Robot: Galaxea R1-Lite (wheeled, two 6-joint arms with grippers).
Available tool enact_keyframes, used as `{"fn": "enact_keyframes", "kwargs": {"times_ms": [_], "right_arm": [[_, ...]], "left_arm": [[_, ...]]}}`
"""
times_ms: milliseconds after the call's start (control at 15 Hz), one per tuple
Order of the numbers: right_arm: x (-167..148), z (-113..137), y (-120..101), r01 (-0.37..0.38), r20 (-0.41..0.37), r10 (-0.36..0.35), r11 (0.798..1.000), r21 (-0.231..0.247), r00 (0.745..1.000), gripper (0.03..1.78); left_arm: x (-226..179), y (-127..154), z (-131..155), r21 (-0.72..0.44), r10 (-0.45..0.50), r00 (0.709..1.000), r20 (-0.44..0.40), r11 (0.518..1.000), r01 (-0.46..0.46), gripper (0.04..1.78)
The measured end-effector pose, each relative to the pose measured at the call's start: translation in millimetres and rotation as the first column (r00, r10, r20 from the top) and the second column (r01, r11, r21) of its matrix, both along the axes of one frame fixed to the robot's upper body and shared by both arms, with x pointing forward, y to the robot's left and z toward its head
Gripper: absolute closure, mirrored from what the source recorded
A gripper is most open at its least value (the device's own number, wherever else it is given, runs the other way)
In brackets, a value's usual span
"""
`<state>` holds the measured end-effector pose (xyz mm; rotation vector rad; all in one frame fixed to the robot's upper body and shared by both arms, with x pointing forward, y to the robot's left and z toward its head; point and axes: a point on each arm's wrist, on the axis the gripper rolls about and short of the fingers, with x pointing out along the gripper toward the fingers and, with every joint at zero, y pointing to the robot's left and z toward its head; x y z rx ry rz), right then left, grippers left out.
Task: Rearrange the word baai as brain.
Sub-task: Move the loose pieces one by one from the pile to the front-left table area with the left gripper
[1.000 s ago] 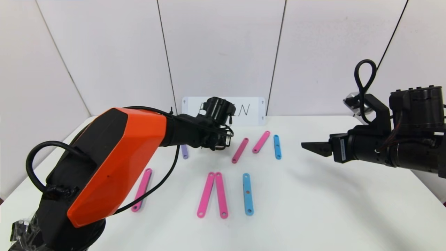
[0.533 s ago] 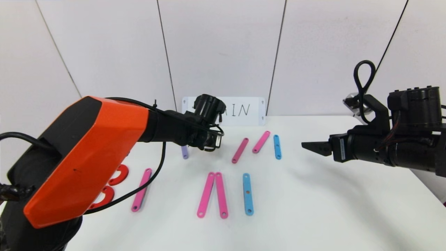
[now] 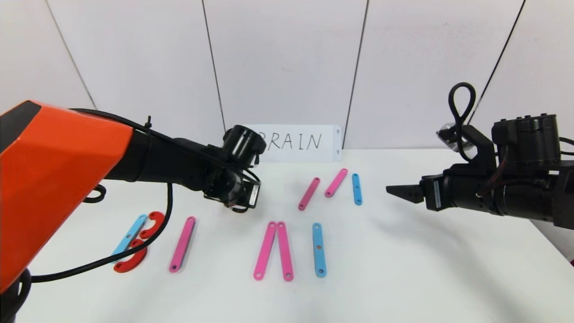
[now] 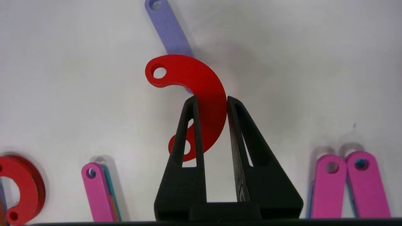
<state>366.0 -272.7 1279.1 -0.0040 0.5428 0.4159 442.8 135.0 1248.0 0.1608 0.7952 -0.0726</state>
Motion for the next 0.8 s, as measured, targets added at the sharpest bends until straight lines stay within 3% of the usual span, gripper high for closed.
{"fn": "enact_keyframes", "kwargs": {"times_ms": [800], "right_arm": [[1.5, -3.5, 1.9, -0.004, -0.012, 0.004, 1.0, -0.004, 1.0, 0.08]], "left_arm": [[-22.0, 38.2, -13.4, -0.002, 0.02, 0.993, -0.119, 1.0, -0.02, 1.54]]}}
